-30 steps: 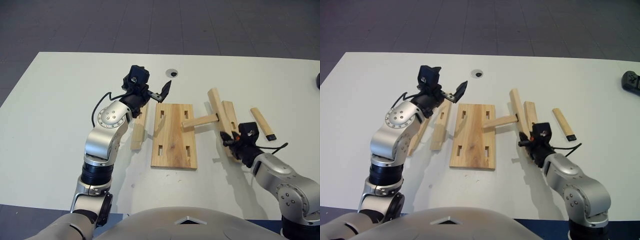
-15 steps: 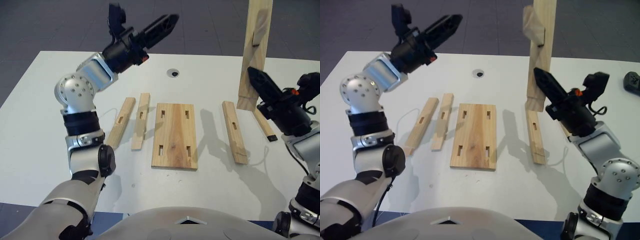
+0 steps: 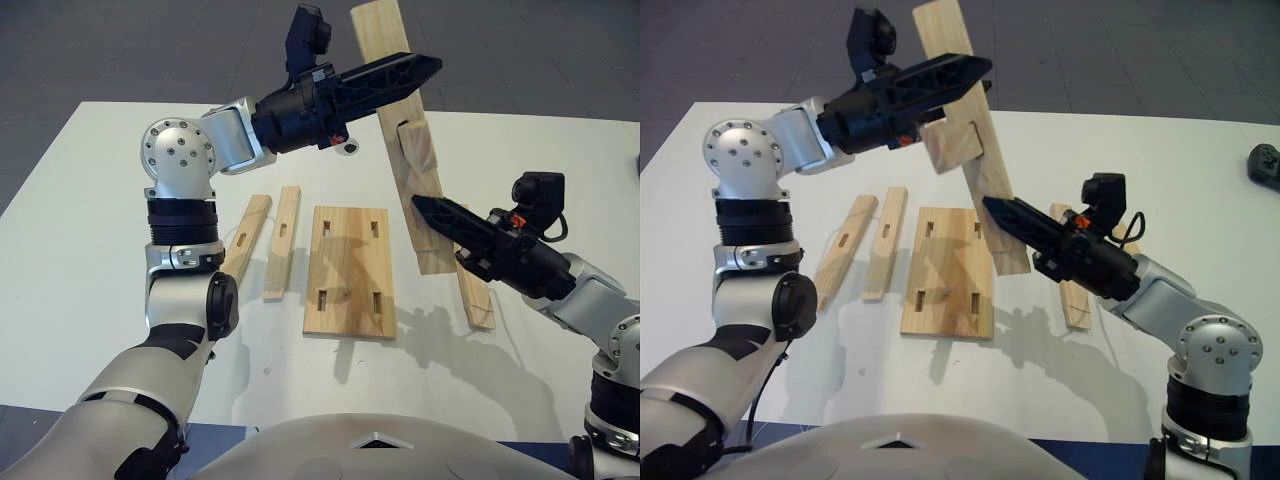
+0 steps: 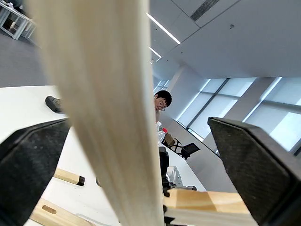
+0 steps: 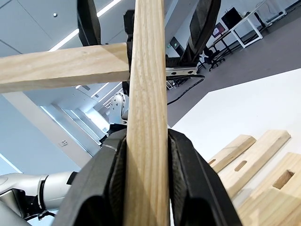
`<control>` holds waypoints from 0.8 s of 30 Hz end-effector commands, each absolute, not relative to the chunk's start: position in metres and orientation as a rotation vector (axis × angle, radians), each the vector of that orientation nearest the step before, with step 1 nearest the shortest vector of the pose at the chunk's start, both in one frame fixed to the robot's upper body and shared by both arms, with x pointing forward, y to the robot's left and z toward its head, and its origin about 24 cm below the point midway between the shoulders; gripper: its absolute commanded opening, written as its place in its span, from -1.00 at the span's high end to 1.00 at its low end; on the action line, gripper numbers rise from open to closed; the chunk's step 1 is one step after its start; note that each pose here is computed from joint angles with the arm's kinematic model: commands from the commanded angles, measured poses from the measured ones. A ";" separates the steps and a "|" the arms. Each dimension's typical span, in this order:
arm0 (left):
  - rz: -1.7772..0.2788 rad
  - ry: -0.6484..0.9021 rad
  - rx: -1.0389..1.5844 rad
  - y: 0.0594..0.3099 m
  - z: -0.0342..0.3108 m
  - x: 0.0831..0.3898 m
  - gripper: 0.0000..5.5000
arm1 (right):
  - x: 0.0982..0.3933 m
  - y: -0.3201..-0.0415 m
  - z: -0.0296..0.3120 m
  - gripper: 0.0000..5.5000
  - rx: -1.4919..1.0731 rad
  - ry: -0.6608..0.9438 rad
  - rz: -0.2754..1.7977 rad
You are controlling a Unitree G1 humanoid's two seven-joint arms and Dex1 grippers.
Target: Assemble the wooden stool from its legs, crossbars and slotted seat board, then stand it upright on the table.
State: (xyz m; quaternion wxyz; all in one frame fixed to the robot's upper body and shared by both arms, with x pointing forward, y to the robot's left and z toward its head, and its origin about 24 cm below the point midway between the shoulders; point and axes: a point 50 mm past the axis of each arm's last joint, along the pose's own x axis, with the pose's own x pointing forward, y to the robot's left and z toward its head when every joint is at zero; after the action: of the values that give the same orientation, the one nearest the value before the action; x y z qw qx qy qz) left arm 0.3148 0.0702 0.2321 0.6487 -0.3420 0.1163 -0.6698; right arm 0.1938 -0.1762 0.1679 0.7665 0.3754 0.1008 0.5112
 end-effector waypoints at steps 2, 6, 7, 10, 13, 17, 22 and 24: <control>-1.532 0.290 -0.843 0.070 0.233 0.316 -0.81 | 0.193 -0.178 0.168 0.62 0.790 0.210 1.107; -1.574 0.324 -0.871 0.071 0.232 0.311 -0.56 | 0.191 -0.176 0.168 0.62 0.784 0.198 1.106; -1.578 0.330 -0.876 0.071 0.232 0.310 -0.50 | 0.191 -0.175 0.167 0.62 0.785 0.199 1.108; -1.578 0.340 -0.888 0.071 0.231 0.310 -0.33 | 0.187 -0.173 0.165 0.62 0.769 0.228 1.125; -1.575 0.342 -0.895 0.069 0.231 0.310 -0.13 | 0.184 -0.171 0.162 0.62 0.762 0.246 1.133; -1.572 0.345 -0.904 0.069 0.231 0.309 0.08 | 0.185 -0.176 0.160 0.62 0.762 0.222 1.094; -1.561 0.359 -0.907 0.071 0.229 0.309 0.38 | 0.184 -0.173 0.160 0.62 0.744 0.206 1.096; -1.563 0.367 -0.906 0.070 0.228 0.308 0.51 | 0.184 -0.172 0.159 0.62 0.730 0.201 1.096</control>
State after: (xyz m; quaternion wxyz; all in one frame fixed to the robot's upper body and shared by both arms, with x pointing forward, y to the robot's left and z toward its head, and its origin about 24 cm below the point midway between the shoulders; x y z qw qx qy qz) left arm 0.3105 0.0711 0.2289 0.6117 -0.3906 0.1525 -0.6708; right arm 0.1833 -0.1718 0.1606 0.7761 0.3469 0.0970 0.5176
